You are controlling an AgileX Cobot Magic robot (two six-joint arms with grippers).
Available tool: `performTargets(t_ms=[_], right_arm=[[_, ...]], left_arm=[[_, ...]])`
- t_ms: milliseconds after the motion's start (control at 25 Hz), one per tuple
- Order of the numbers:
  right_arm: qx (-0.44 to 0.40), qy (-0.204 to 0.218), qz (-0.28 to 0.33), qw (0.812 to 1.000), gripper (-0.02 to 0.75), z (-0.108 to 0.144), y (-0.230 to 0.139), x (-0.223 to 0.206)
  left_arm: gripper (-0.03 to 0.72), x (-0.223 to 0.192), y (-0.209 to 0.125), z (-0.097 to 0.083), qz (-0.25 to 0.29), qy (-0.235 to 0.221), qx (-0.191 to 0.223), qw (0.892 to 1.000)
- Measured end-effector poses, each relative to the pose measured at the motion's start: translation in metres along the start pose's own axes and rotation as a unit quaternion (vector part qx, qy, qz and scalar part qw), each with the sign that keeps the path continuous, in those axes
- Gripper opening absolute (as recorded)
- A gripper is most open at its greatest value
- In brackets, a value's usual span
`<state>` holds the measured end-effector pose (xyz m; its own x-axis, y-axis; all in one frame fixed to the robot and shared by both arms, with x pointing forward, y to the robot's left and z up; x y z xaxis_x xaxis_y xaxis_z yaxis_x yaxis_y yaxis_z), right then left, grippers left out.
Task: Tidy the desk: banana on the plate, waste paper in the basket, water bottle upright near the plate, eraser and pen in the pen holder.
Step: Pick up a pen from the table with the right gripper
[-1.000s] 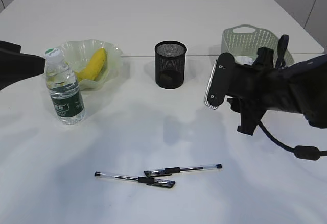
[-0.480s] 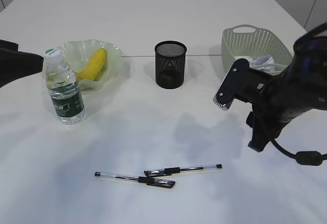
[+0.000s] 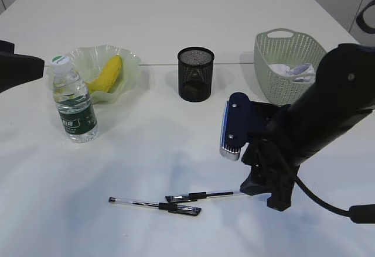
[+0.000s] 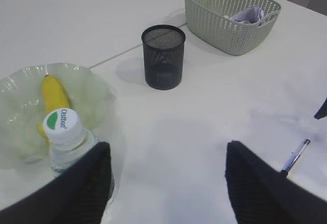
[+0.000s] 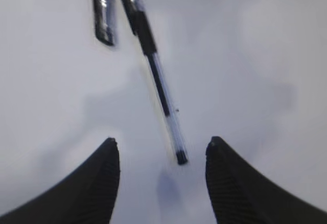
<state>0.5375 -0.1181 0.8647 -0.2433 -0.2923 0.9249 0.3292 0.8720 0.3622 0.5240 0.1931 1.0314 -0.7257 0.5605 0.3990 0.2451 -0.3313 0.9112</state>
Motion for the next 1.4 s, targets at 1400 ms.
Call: performTargets(t_ms=[1400], right_arm=[[0.161, 0.062, -0.071, 0.982, 0.376, 0.011, 0.041, -0.075]], left_arm=[[0.498, 0.0, -0.001, 0.0, 0.003, 0.0, -0.006, 1.0]])
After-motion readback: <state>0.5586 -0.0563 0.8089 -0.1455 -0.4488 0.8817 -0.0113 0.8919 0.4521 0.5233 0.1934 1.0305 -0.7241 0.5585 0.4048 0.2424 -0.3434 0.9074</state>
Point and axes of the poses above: a point on each arm's last joint axis where the gripper is mounted, x pointing back along that axis away from the gripper, z along the wrist's bending axis when the last joint is at zero, y = z × x, the point moved 10 cm from there along -x, pointing out along that axis toward the gripper, and after that the axes turned 10 degrees about -x, right-handed, at the moved point
